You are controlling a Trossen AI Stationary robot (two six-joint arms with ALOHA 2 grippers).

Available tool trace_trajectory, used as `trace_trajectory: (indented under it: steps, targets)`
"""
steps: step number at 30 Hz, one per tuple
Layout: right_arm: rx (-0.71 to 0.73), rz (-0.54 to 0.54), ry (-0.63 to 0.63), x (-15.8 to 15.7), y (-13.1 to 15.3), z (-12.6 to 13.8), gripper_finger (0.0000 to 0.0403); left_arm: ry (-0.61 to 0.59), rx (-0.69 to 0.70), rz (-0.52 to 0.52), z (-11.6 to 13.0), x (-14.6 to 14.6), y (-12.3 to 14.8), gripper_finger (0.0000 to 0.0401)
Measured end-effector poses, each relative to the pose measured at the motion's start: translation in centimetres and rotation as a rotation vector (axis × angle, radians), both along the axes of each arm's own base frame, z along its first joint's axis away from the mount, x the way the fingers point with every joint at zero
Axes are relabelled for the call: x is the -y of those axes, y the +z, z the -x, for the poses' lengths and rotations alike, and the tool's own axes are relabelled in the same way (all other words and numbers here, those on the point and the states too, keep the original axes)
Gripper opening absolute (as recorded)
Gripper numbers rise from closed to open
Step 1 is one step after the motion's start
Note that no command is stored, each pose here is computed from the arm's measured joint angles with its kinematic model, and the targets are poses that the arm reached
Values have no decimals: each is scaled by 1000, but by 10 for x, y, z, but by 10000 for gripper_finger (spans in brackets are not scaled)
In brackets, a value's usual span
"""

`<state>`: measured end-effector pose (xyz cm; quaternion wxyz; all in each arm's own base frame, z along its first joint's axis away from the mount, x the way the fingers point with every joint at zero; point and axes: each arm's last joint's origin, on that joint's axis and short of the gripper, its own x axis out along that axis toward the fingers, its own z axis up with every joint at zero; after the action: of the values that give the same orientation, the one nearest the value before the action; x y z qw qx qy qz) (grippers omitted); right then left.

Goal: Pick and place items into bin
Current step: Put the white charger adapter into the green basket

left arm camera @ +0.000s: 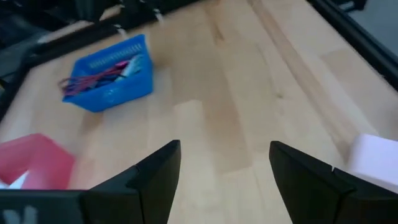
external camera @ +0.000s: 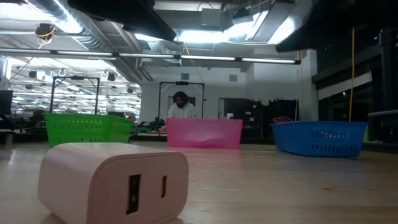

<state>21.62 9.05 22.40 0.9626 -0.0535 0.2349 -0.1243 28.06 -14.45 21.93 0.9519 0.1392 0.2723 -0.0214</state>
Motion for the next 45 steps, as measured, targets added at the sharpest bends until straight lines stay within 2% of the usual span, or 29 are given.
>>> trace_trajectory:
  steps: [3, 10, 17, 26, 31, 45]
  targets:
    - [-8, -14, -36, -3, -12, 8, 0, -40, -58, 10, -8, 8, 2, 240]
    - [52, -95, -36, -11, -14, 11, 0, -91, -217, 68, -29, 27, 0, 240]
    - [66, -108, -8, -17, -12, 13, 0, -165, -355, 39, -44, 58, -4, 240]
    - [74, -128, -13, -18, -12, 13, 0, -235, -438, 109, -62, 93, -11, 240]
    - [74, -89, 9, -18, -11, 13, 0, -216, -487, 146, -68, 97, -27, 240]
    - [106, -10, 42, -16, -5, 8, 0, -164, -543, 140, -75, 94, -52, 240]
